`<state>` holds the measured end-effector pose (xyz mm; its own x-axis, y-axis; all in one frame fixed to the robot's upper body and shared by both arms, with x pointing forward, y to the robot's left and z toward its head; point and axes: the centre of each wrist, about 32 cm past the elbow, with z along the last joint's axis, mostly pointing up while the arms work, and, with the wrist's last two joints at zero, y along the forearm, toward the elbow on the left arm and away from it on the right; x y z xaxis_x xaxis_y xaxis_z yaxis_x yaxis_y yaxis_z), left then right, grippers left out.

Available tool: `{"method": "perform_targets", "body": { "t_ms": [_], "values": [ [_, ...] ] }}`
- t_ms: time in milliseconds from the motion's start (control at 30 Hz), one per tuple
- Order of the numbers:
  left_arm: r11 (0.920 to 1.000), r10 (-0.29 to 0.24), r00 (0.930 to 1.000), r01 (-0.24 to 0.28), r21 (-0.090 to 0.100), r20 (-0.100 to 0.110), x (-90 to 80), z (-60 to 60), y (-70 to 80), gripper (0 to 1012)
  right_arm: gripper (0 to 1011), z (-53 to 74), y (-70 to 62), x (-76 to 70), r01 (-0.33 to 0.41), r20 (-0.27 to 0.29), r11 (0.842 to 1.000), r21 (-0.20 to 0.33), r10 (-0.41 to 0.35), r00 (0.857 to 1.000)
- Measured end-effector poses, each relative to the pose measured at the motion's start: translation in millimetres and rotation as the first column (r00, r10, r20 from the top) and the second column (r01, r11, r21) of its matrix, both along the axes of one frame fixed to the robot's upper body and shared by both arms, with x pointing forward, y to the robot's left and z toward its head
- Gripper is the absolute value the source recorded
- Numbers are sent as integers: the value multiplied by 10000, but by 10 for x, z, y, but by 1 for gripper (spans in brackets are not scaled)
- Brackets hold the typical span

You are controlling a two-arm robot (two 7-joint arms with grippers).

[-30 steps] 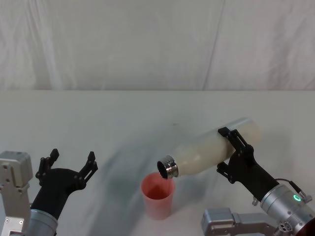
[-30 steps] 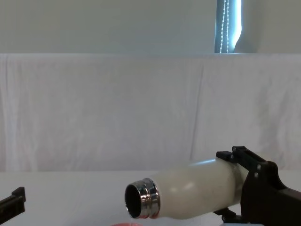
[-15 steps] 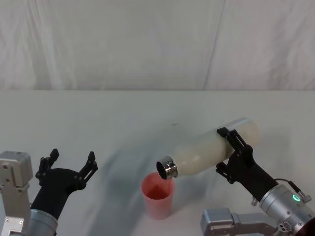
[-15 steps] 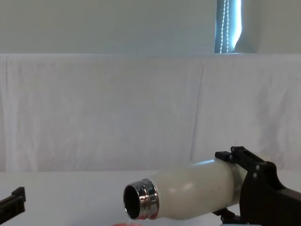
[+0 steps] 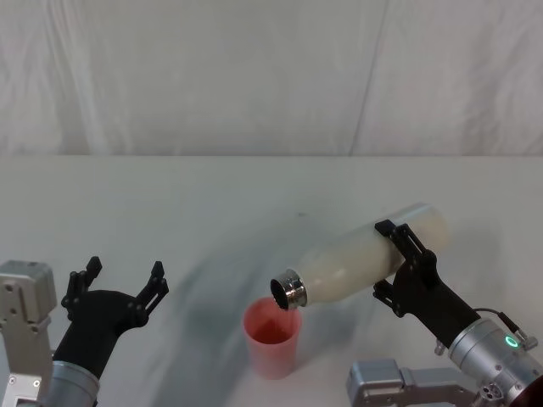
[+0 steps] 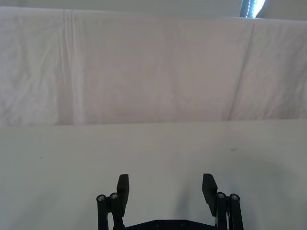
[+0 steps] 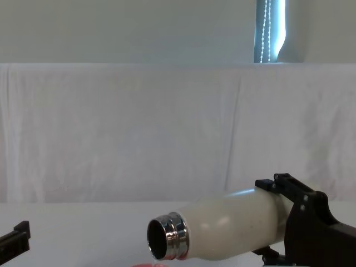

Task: Grasp the thermos with one hand and pour water into the cup lid.

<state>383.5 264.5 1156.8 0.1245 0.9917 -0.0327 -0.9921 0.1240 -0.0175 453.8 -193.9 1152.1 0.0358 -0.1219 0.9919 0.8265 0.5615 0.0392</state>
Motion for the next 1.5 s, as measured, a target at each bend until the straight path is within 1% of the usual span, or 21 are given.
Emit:
{"method": "perform_targets", "body": {
  "t_ms": [1500],
  "values": [
    [10000, 0, 10000, 0, 0, 0, 0, 0, 0, 1001, 955, -8, -4, -15, 26, -3, 10000, -21, -26, 10000]
  ]
}}
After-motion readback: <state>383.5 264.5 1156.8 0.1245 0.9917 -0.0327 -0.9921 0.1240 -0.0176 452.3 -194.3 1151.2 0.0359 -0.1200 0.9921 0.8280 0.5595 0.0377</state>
